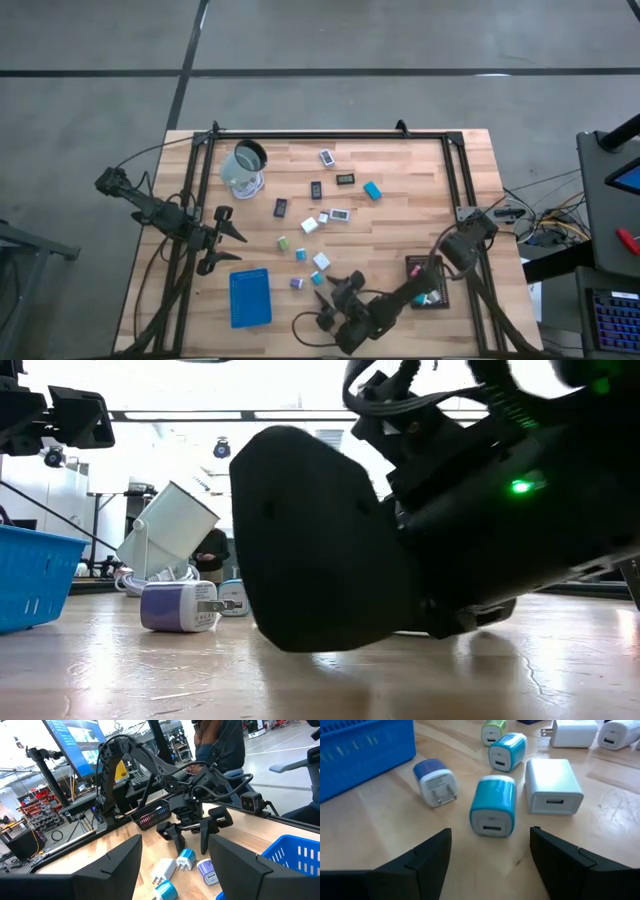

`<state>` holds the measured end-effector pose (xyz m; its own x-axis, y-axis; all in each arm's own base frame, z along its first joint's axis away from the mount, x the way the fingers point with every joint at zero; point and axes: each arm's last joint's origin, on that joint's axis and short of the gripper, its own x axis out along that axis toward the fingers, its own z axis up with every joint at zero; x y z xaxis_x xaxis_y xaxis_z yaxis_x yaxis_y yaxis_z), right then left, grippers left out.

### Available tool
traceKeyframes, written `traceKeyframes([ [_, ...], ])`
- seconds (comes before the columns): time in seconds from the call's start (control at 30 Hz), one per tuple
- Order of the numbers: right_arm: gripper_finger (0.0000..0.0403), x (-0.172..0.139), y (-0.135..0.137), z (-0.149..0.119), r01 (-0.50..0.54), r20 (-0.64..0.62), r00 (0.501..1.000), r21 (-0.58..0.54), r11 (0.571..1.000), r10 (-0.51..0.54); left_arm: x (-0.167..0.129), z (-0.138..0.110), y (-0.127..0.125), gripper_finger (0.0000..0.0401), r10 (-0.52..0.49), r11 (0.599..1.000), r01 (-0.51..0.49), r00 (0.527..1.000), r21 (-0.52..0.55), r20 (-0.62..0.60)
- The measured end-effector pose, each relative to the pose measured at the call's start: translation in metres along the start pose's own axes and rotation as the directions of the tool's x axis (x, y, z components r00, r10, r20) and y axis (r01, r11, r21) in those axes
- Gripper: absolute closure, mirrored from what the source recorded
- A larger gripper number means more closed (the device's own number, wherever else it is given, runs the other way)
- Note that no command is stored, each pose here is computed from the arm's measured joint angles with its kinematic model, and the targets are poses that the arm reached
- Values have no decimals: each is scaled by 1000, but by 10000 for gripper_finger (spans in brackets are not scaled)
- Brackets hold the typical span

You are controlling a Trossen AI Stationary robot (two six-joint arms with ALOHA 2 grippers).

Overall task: Pick & Place Office items
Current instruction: Put the bottom light blue charger adapter into the black bin

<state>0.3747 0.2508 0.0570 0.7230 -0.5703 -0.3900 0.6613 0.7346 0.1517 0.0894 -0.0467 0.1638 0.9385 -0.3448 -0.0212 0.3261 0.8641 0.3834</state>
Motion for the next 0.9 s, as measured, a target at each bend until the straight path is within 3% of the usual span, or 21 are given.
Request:
traceKeyframes([
  [0.9,172,18,-3,9,26,6,1000,-2,1000,-26,0,0,0,167,0,1000,0,1000,0,0],
])
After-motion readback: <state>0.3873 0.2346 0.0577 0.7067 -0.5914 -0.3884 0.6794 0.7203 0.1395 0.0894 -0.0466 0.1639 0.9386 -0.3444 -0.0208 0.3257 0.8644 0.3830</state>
